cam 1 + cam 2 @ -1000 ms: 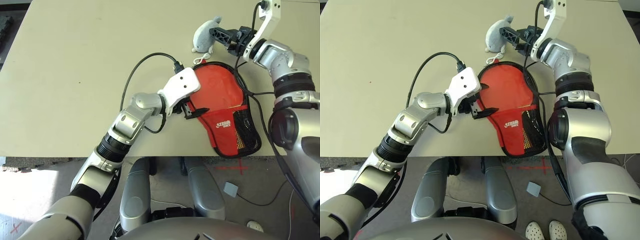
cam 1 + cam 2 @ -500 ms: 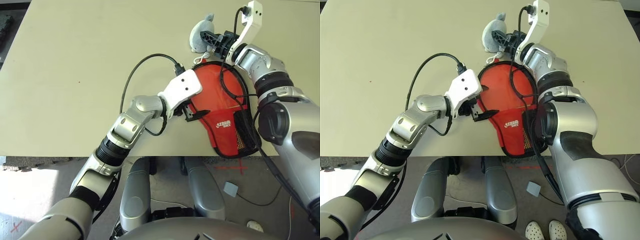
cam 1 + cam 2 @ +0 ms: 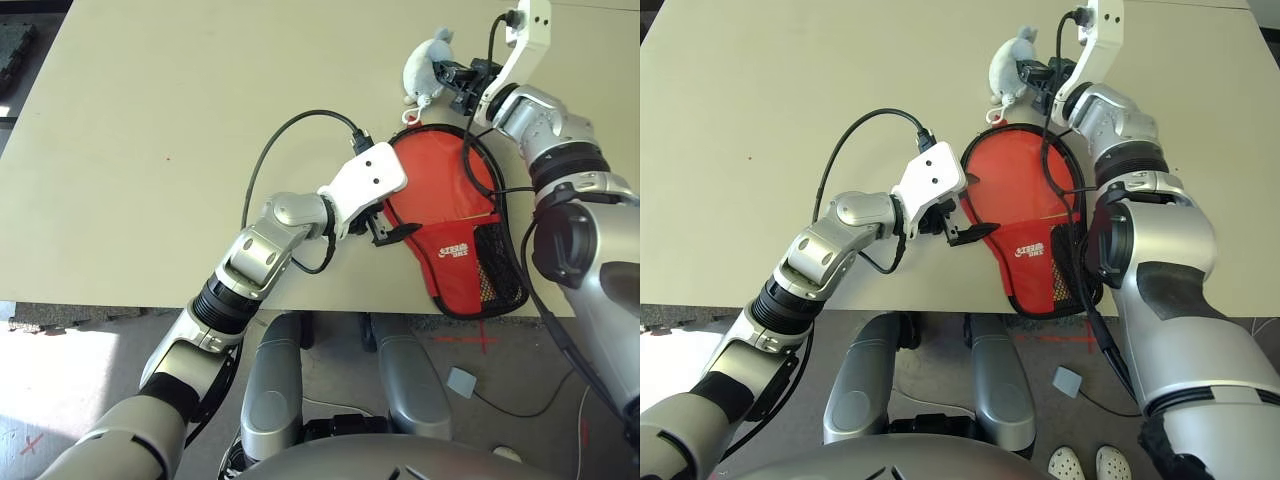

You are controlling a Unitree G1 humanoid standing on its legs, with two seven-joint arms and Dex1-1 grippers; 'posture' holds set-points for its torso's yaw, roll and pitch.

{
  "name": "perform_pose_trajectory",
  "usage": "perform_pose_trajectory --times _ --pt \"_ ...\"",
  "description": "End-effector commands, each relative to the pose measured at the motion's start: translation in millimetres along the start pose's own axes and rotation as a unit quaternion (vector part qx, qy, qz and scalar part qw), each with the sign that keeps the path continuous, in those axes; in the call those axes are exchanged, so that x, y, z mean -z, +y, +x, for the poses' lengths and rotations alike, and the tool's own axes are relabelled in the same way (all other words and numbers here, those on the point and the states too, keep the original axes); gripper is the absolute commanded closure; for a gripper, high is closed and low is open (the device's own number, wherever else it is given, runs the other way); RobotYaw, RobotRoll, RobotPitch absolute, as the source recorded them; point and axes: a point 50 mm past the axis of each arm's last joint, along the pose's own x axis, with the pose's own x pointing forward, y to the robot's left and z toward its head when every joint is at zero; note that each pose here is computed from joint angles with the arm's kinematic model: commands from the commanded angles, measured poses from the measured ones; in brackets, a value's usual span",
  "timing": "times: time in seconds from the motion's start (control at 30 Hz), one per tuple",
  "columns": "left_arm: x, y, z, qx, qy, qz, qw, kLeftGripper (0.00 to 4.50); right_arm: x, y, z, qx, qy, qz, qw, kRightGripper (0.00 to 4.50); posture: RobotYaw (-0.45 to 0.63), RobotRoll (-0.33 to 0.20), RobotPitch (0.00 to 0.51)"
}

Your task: Store the ping-pong paddle in its case and zip it.

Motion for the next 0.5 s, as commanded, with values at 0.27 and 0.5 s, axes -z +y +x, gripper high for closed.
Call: perform_pose_trajectory --times 0.27,0.5 --pt "30.9 -11.5 9.9 0.029 0.064 -0.043 0.997 0.0 -17.2 -39.8 -43.5 0.024 0.014 -0.073 0.997 4.49 -0.06 0.0 0.375" --pt "30.8 -11.5 12.3 0.035 0.064 -0.04 0.997 0.0 -20.3 -54.2 -74.5 0.004 0.06 -0.118 0.991 4.49 -0.08 0.0 0.375"
